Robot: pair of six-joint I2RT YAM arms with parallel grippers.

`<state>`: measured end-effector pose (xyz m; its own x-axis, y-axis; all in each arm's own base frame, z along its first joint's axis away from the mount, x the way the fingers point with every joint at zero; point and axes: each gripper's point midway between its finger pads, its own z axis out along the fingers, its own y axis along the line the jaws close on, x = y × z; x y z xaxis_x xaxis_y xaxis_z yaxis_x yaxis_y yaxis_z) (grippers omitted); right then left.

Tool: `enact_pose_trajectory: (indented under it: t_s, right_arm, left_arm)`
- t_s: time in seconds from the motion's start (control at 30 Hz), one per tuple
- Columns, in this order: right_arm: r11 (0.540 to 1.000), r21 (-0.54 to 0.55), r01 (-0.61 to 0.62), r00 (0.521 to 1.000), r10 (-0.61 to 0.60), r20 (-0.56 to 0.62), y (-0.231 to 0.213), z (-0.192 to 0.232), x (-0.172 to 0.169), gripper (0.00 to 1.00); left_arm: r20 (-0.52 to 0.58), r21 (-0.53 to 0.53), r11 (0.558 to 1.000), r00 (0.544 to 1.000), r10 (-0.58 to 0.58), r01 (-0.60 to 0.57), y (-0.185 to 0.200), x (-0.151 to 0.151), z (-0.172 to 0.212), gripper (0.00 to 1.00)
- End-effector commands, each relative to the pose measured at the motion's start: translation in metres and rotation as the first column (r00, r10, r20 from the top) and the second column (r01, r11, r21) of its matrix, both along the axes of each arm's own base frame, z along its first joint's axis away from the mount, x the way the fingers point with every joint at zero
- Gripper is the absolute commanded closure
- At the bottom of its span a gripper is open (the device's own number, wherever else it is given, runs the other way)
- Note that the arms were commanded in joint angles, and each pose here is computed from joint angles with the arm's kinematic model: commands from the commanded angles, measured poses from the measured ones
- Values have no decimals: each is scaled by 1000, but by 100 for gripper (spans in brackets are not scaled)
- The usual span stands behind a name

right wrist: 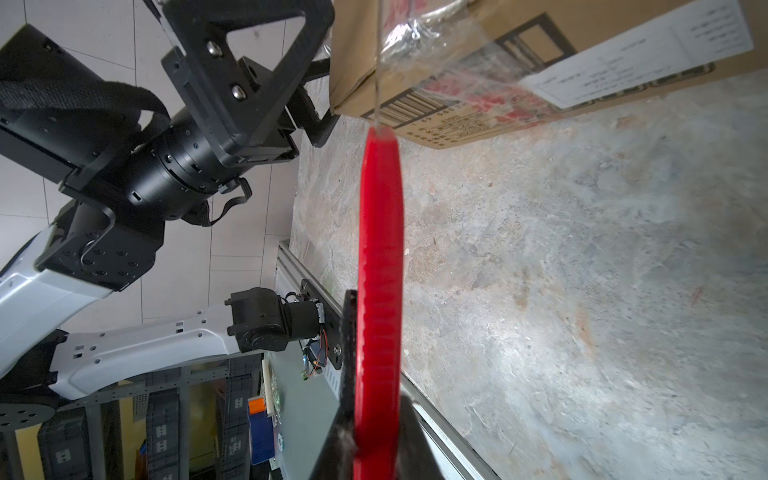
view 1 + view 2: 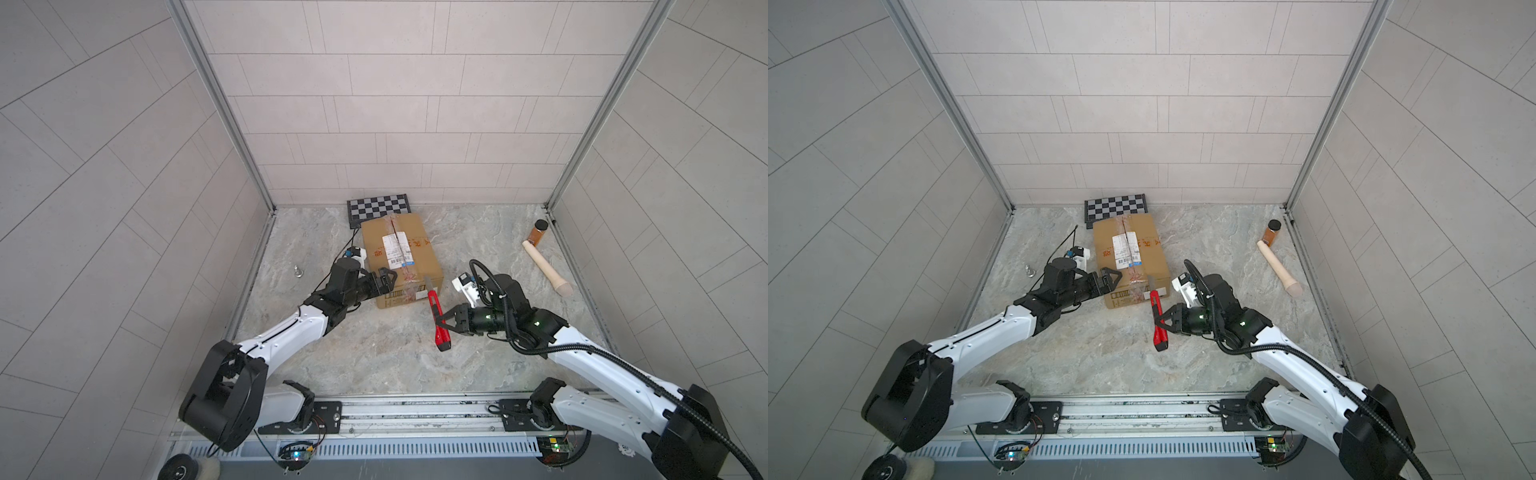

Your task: Unpack the express box

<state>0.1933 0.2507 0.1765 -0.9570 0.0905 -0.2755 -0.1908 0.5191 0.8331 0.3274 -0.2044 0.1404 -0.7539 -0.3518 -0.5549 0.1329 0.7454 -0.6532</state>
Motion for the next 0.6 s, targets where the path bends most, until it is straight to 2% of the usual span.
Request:
enact_pose_trajectory:
  t_s: [0.0,0.03,0.23,0.57]
  right_arm:
    - [999,46,-1,1000,1,2,7,8,2,100]
    - [1000,29,1,1000,0,-29,5,-6,-1,100]
    - [1000,25,5,998,-3,-69,3,-21,-7,100]
    - [999,42,10,999,-8,-54,6,-18,-2,100]
  left_arm:
    - [12,-1,1000,1000,6,-6,0,1,1,0]
    - [12,-1,1000,1000,6,-6,0,1,1,0]
    - [8,-1,1000,1000,9,-9,0,1,-1,0]
    - [3,-4,1000,1000,6,-6,-1,0,-3,0]
